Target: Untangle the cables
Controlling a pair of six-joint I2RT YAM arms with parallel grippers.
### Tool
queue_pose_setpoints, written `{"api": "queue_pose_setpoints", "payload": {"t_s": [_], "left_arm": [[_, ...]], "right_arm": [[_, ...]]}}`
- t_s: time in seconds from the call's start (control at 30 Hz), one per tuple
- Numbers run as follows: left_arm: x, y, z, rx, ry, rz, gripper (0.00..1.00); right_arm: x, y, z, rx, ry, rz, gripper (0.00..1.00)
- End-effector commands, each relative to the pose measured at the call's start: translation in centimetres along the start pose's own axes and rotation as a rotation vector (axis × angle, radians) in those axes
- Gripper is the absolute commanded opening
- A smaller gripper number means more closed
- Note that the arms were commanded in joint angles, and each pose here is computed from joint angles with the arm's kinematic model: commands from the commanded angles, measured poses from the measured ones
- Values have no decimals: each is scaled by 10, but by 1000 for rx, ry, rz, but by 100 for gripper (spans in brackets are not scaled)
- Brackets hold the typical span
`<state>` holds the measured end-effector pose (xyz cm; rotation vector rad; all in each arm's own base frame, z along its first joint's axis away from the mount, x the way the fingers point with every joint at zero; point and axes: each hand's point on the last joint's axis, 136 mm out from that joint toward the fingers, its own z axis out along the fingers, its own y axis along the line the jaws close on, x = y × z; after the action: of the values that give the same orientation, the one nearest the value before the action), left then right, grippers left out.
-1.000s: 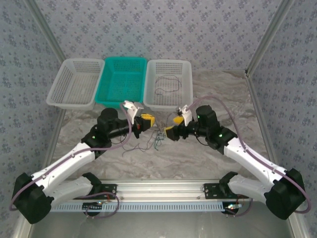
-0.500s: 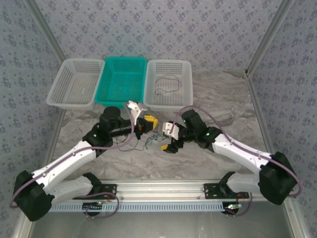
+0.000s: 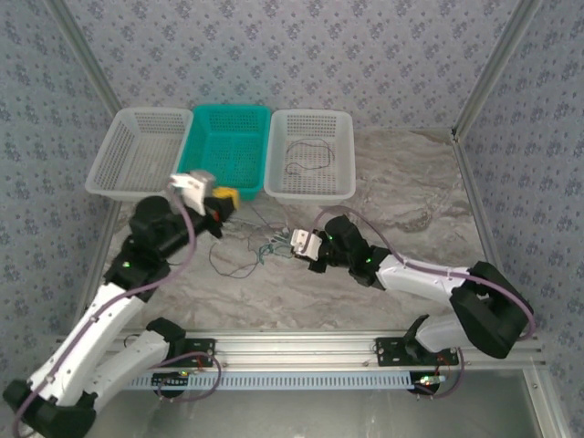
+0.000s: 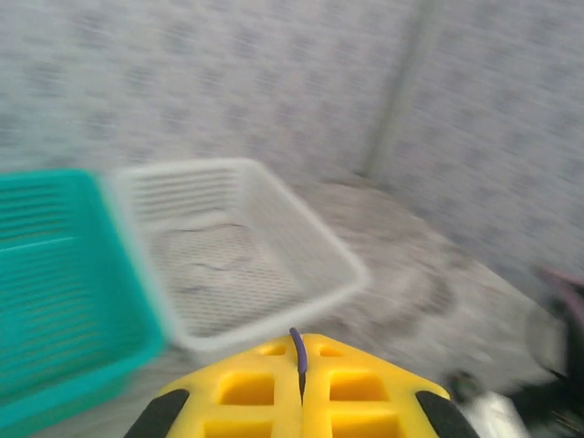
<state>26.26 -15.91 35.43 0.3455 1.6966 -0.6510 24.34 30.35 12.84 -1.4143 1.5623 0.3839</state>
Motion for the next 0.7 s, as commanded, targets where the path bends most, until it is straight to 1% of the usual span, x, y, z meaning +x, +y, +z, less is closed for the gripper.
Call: {"api": "queue_pose_setpoints", "payload": {"t_s": [0.0,0.13,0.23,0.33,0.4,0.57,0.67], "left_arm": [[-46,60,-38,-288,-101,-57,0],[-62,111,-68,-450,-167,-158,0],[-72,145,-91,-567,-219,-193,0],[-79,174,-107,-655,-247,-222,0],[-81,188,-115,-739,-227,-185,0],[-89,211,-129,-848,-201,-157,0],[-91,221,-139,-915,-174,-127,0]], "right_arm": [[15,1,-11,32,46,15,0],[24,3,-28,43,86,17,0],[34,-1,-43,77,92,25,0],[42,-11,-58,130,91,54,0],[48,-22,-68,176,91,73,0],[55,-62,-93,353,53,198,0],[61,-81,-108,430,34,353,0]]}}
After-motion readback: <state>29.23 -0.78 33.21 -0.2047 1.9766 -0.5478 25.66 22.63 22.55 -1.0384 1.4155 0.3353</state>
